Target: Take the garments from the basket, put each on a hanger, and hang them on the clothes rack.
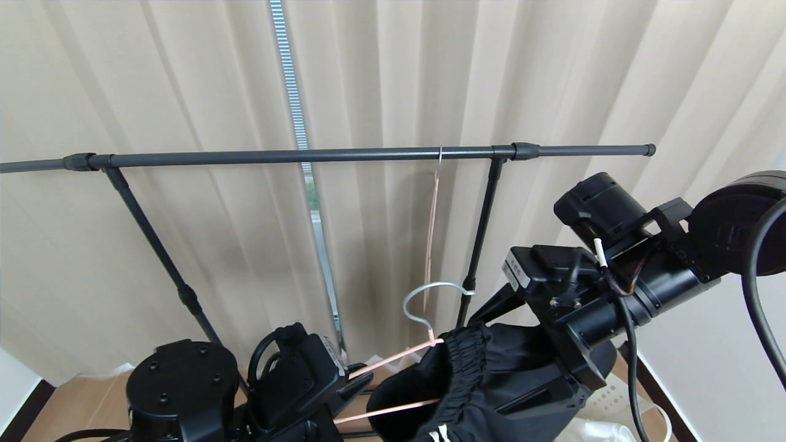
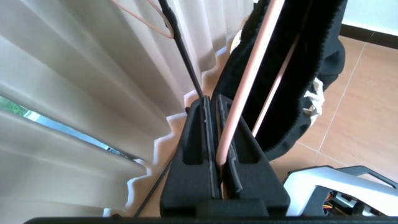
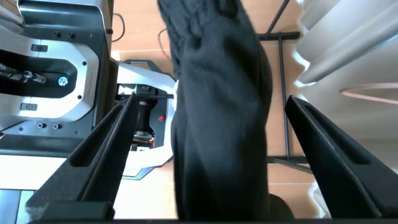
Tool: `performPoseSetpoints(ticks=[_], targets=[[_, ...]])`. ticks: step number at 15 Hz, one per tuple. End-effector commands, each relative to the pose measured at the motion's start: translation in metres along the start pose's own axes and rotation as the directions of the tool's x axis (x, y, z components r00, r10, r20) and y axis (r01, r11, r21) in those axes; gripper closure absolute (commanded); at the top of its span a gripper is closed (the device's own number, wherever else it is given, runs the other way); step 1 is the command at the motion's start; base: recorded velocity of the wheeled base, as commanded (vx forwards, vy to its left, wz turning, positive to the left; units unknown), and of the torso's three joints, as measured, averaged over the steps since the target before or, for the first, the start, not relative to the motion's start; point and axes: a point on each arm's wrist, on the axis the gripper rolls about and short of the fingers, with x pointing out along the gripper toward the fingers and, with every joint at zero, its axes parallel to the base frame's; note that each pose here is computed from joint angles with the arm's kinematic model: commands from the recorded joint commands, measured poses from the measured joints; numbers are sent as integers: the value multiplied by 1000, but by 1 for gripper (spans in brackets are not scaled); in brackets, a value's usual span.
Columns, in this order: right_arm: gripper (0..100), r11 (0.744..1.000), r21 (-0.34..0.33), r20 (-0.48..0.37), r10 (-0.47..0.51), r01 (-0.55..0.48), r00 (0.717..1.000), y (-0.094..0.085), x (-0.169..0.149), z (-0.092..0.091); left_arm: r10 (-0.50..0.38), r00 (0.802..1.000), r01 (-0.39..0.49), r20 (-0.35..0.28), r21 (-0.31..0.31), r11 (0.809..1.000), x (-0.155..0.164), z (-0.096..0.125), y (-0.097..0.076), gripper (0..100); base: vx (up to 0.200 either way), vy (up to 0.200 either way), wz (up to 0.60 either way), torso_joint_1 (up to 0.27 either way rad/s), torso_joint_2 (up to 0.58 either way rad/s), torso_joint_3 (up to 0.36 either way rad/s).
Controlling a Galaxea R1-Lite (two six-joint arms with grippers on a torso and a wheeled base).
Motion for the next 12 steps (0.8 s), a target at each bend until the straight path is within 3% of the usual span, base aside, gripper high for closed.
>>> performPoseSetpoints(ticks=[1,11,12], targets=[[100,1000,14,-4,7,-6,1000,-2,3,-1,-1,1000,1,-3,-3,1000,1,-1,0,100,0,0,0,0,0,0],[100,1000,-6,29,-18,18,999,9,-11,4,4,1000,-4,-8,-9,1000,2,-1,0,100,0,0,0,0,0,0],[100,1000,-9,31,-21,21,999,10,-13,5,4,1000,-4,-8,-7,1000,1,-2,0,0,0,0,0,0,0,0]])
